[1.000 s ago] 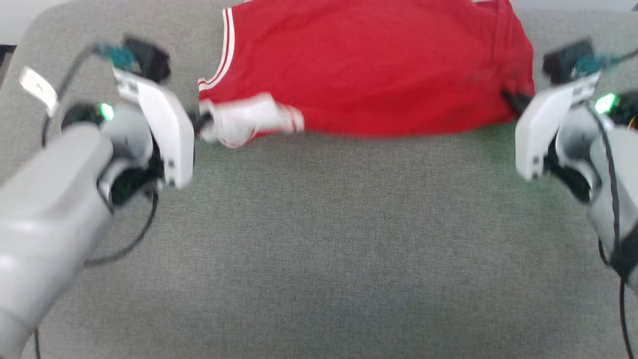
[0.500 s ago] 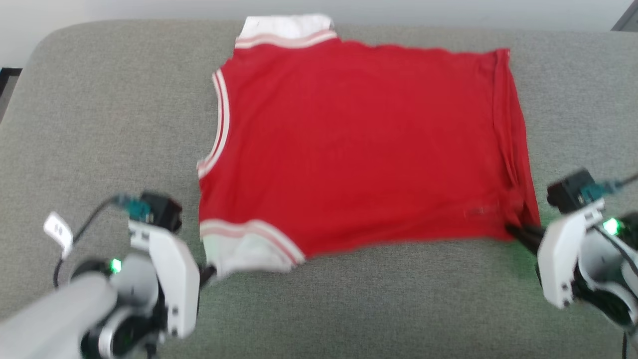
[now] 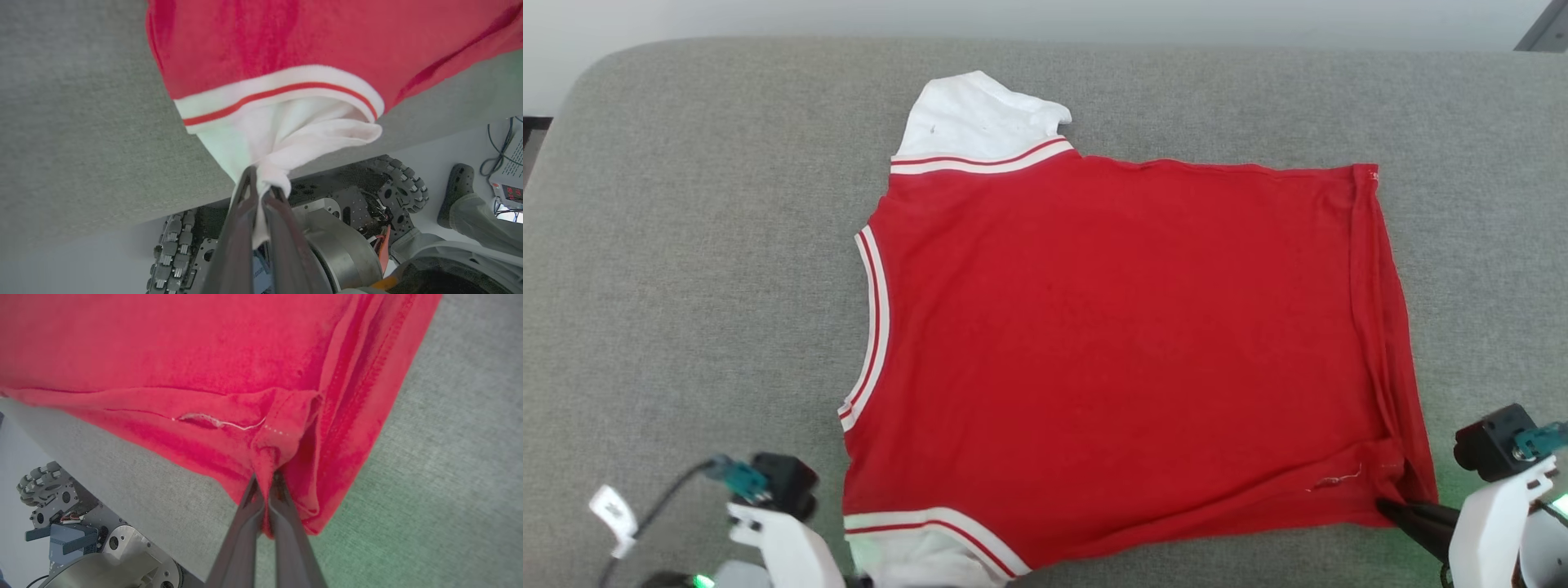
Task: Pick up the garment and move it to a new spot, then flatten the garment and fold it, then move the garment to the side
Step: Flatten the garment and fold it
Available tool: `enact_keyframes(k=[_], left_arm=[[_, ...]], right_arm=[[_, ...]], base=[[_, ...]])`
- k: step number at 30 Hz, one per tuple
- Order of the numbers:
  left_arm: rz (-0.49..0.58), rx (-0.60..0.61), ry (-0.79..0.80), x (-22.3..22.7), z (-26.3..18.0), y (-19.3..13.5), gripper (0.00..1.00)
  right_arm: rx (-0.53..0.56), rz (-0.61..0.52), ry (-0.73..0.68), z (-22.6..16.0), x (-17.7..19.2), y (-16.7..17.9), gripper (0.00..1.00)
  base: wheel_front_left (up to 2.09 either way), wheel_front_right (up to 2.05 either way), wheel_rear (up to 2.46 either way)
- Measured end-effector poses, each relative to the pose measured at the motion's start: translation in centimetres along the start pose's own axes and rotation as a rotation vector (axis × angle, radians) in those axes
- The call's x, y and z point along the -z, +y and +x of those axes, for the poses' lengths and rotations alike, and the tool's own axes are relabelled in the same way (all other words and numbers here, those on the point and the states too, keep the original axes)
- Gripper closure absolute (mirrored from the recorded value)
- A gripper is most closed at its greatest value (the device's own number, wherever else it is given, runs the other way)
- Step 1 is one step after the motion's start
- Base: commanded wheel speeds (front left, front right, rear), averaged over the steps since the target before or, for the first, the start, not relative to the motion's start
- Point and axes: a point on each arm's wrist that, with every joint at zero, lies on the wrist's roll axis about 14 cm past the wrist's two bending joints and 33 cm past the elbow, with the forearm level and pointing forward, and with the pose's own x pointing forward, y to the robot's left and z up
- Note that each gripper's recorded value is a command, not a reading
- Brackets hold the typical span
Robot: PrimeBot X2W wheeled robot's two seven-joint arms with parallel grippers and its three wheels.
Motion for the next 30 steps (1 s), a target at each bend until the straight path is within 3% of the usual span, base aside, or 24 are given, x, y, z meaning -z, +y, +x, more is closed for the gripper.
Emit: enact_keyframes(k=[6,14,22,30], left_arm=[[0.067,-0.057,-0.137,-5.2,-1.5,1.4,1.00],[0.272,-0.109,-0.358,-16.1,-3.8,1.6,1.00],[0.324,-0.109,-0.346,-21.1,-0.5,2.2,1.00],[0.268,-0.109,-0.207,-20.8,5.1,4.2,1.00]], right_arm=[[0.014,0.029,-0.101,-0.7,-2.1,0.4,1.00],[0.106,0.002,-0.272,-2.1,-7.9,-1.0,1.00],[0.154,0.028,-0.304,0.1,-10.9,-3.1,1.00],[0.179,0.087,-0.202,3.9,-9.8,-4.7,1.00]], base=[[0.00,0.00,0.00],[0.00,0.00,0.00],[0.00,0.00,0.00],[0.00,0.00,0.00]])
